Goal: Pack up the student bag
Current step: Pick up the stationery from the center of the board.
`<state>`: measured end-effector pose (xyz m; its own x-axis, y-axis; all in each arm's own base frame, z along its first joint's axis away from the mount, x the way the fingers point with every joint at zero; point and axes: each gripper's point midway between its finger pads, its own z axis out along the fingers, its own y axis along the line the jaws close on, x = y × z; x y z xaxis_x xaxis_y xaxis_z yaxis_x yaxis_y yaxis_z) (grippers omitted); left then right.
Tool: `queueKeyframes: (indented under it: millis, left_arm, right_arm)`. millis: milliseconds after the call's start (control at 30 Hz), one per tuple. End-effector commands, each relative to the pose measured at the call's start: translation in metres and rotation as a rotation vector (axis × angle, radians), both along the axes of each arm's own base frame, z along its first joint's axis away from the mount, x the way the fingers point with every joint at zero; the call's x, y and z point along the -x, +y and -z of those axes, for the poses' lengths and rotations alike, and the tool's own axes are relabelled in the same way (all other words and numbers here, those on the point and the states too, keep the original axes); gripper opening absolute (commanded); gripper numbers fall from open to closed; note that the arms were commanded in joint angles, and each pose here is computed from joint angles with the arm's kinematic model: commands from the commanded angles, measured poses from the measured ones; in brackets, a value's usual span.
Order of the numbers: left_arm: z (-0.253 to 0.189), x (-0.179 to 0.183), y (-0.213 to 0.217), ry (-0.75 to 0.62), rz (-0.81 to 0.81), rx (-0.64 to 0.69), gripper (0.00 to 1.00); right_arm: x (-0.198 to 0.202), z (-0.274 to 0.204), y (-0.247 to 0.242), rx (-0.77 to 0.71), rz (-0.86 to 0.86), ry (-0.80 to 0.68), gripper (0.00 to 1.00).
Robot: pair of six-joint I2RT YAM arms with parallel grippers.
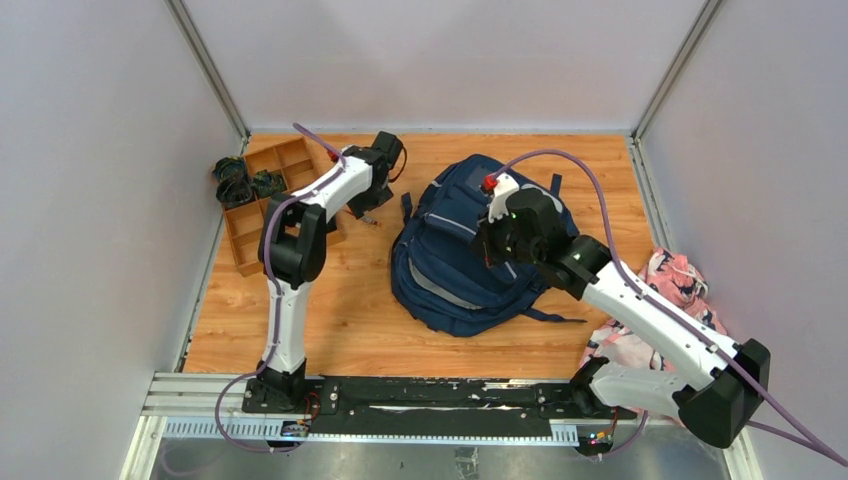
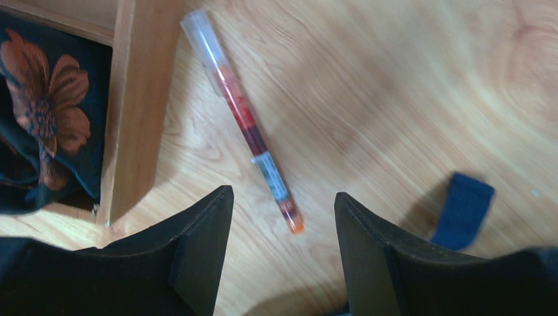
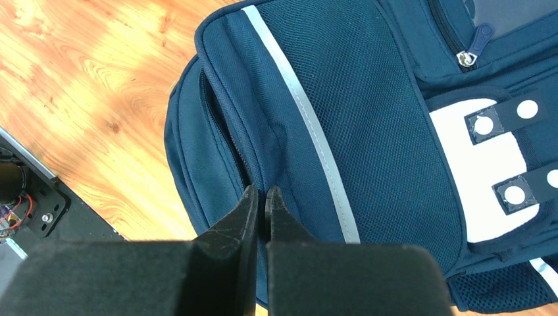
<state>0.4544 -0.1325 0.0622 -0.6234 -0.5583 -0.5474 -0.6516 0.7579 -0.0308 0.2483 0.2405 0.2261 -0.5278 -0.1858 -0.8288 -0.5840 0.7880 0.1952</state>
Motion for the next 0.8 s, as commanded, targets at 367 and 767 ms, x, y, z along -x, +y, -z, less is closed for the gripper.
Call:
queueKeyframes:
  millis: [367,767]
  left_arm:
    - [0.06,0.003,0.014,0.122,-0.083,0.015,0.35]
    - [-0.077,0.023,-0.023,-0.088,0.174,0.096,0.0]
  right_arm:
    - [0.025,0.015,-0.017,0.012,0.011,0.036,0.0]
    - [0.013,0.01,-0.011,0.034,0.021,0.034,0.0]
